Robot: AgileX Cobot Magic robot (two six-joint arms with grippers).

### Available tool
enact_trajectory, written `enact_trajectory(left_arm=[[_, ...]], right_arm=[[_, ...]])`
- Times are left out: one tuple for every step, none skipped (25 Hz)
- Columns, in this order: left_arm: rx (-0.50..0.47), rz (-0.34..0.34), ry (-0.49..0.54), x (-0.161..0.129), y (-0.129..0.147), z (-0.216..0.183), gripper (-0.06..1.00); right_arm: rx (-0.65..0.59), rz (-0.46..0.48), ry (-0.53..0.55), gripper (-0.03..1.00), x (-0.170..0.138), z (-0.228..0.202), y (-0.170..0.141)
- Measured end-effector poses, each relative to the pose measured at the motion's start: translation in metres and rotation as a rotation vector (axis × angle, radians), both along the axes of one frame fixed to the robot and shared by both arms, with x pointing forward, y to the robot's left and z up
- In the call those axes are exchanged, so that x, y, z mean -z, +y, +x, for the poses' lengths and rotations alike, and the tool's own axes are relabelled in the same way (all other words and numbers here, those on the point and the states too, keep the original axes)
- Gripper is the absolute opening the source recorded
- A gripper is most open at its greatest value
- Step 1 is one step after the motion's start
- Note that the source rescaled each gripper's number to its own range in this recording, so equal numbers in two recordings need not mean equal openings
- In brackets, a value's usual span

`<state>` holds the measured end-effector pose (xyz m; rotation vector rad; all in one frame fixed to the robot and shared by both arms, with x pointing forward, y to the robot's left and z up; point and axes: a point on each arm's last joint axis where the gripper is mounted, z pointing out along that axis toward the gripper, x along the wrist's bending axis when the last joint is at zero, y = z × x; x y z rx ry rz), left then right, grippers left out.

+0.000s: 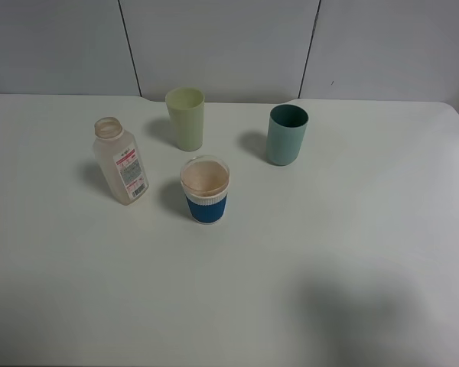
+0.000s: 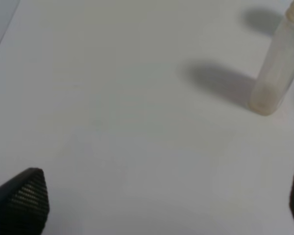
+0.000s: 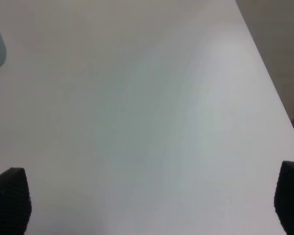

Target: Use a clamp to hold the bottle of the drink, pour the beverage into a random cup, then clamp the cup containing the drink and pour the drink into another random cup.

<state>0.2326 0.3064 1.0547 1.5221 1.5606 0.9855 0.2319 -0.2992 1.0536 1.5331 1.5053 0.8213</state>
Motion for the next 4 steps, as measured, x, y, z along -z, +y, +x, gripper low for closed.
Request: enact_trajectory(left_arm=[[0.000,0.000,0.000,0.0000,0.0000,0.0000,1.00],[0.000,0.000,0.000,0.0000,0.0000,0.0000,1.00],[0.000,0.000,0.000,0.0000,0.0000,0.0000,1.00],[0.000,0.000,0.000,0.0000,0.0000,0.0000,1.00]], right_arm=[[0.000,0.000,0.000,1.00,0.0000,0.0000,0.0000],[0.000,0.000,0.000,1.00,0.0000,0.0000,0.0000],[0.000,0.000,0.000,1.00,0.0000,0.0000,0.0000],[0.000,0.000,0.000,1.00,0.0000,0.0000,0.0000]])
